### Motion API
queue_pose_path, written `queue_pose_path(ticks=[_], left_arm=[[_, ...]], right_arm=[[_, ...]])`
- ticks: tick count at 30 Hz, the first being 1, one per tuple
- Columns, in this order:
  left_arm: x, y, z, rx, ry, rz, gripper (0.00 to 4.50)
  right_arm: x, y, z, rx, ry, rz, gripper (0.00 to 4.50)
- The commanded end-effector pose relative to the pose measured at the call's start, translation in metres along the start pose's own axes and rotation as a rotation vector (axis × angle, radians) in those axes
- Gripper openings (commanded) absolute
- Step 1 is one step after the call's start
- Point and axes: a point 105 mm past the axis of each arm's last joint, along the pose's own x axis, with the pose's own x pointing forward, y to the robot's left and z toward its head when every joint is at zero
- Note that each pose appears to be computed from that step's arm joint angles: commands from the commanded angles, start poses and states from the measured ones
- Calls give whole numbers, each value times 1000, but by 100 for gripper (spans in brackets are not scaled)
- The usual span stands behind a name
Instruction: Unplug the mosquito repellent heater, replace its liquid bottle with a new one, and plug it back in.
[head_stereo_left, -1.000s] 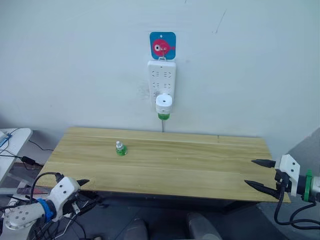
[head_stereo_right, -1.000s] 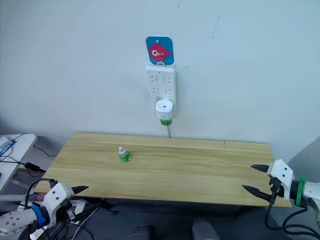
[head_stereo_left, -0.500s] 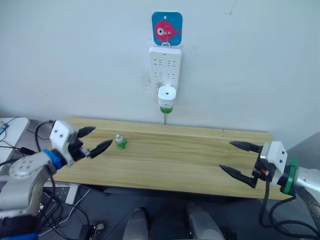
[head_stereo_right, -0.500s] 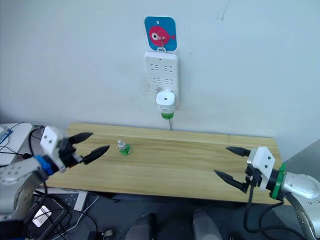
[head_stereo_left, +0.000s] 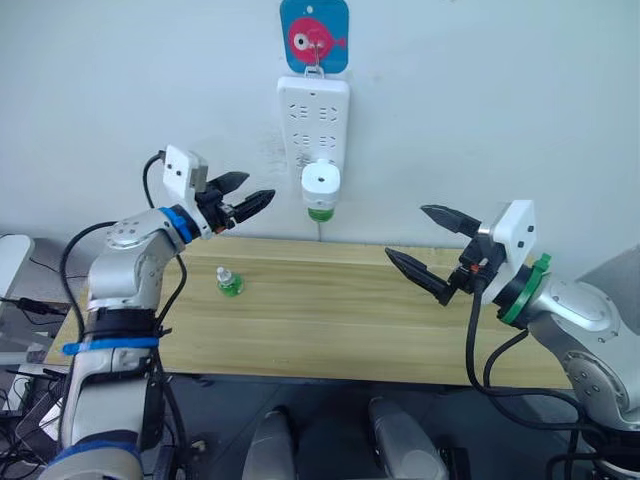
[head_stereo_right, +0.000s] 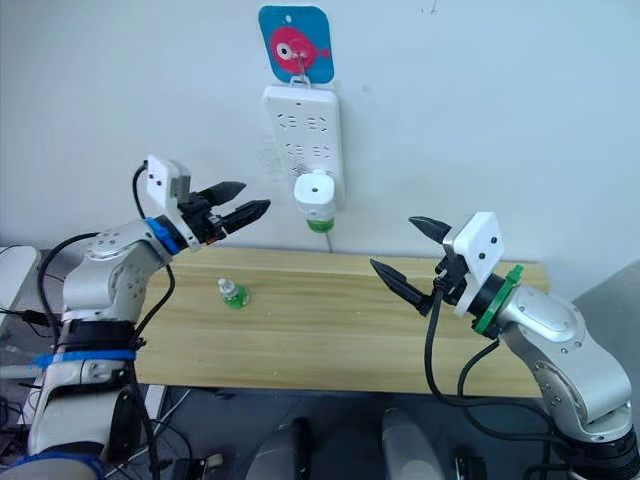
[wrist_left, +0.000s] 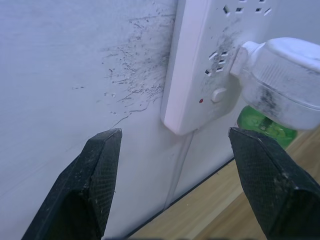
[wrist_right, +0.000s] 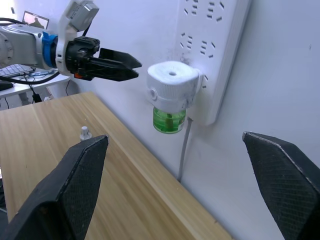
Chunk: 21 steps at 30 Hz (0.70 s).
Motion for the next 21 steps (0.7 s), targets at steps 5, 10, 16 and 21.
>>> queue_pose_path(ticks=[5,10,16,21], left_arm=[[20,0,15,89,-46,-66,360],[31,-1,22,103,-73,-99,360],[39,-6,28,156,-70,-161,360],[46,-13,35,172,-86,-229,360]], right_arm=[[1,14,18,1,-62,11,450],[1,17,19,13,-65,7,450],[0,18,19,21,-64,6,450],[1,19,19,23,-62,11,450]])
